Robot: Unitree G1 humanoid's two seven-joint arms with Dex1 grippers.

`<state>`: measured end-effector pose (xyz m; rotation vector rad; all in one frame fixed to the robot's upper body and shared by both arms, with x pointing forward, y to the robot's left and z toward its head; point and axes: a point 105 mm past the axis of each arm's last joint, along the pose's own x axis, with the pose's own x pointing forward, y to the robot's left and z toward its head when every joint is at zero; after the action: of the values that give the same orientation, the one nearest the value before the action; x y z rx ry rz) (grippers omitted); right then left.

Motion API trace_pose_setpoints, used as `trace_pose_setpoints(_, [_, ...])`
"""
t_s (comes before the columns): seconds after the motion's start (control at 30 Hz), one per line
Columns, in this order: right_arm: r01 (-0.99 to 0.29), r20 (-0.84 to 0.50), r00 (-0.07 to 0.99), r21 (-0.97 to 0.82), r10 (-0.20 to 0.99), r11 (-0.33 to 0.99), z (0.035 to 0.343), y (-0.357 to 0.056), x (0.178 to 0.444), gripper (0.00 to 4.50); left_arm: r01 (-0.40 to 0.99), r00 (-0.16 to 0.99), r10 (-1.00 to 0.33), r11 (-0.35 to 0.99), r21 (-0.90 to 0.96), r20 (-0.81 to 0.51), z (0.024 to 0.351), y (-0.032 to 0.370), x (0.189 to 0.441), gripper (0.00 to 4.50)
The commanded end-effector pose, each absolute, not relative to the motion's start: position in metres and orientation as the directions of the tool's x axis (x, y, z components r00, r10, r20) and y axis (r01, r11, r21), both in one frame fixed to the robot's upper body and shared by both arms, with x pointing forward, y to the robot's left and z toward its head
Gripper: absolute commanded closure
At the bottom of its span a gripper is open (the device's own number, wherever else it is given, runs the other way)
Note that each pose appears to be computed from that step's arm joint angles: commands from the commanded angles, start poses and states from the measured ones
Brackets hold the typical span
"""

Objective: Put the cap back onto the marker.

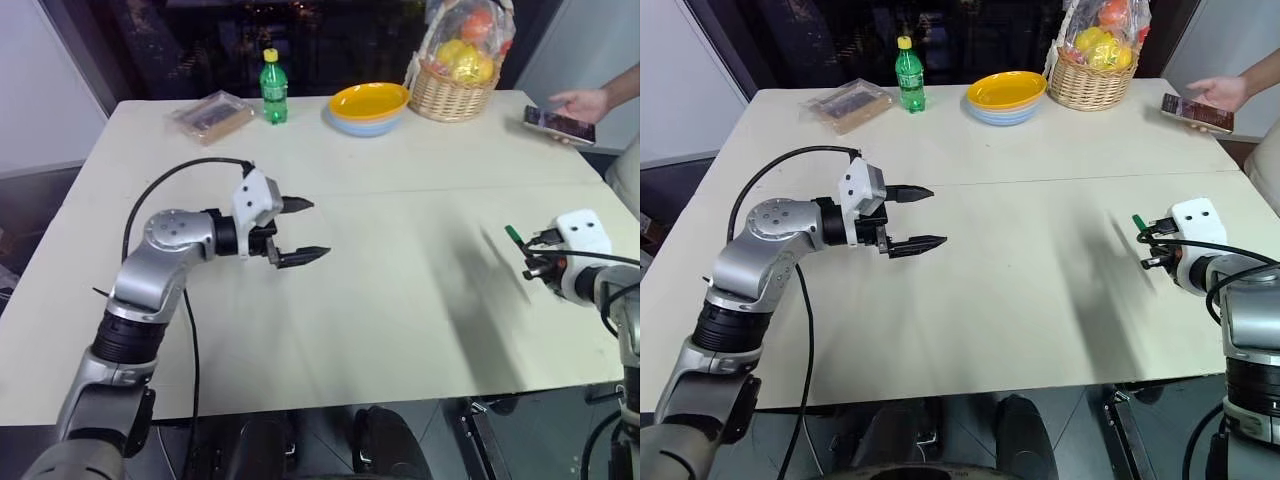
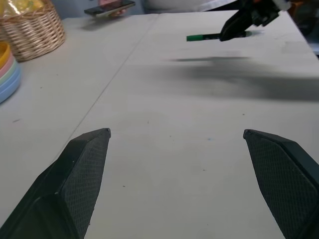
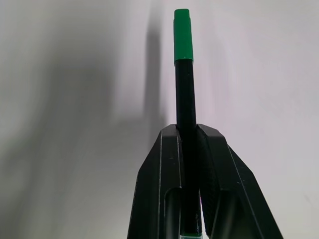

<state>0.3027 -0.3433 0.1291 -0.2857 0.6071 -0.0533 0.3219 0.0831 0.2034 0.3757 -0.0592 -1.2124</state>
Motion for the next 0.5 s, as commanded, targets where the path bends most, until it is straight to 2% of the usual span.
trace_pose_setpoints(0.03, [0.009,-0.525,0.835,-0.282,-0.163,0.959,0.132,-0.354,0.302,4.50,0.864,0.360,-0.931,0.307,0.398,-0.063,0.242,0.086,0.319,0.02])
trace_pose_setpoints(0.27, [0.020,-0.554,0.812,-0.286,-0.182,0.958,0.116,-0.363,0.300,4.50,0.859,0.337,-0.940,0.327,0.395,0.045,0.278,0.089,0.308,0.02])
trace_pose_setpoints(0.47, [0.022,-0.555,0.811,-0.289,-0.186,0.957,0.115,-0.369,0.301,4.50,0.858,0.344,-0.938,0.334,0.390,0.045,0.280,0.090,0.304,0.02])
trace_pose_setpoints(0.5, [0.022,-0.551,0.814,-0.287,-0.183,0.958,0.117,-0.369,0.301,4.04,0.860,0.345,-0.937,0.334,0.386,0.043,0.278,0.090,0.304,0.01])
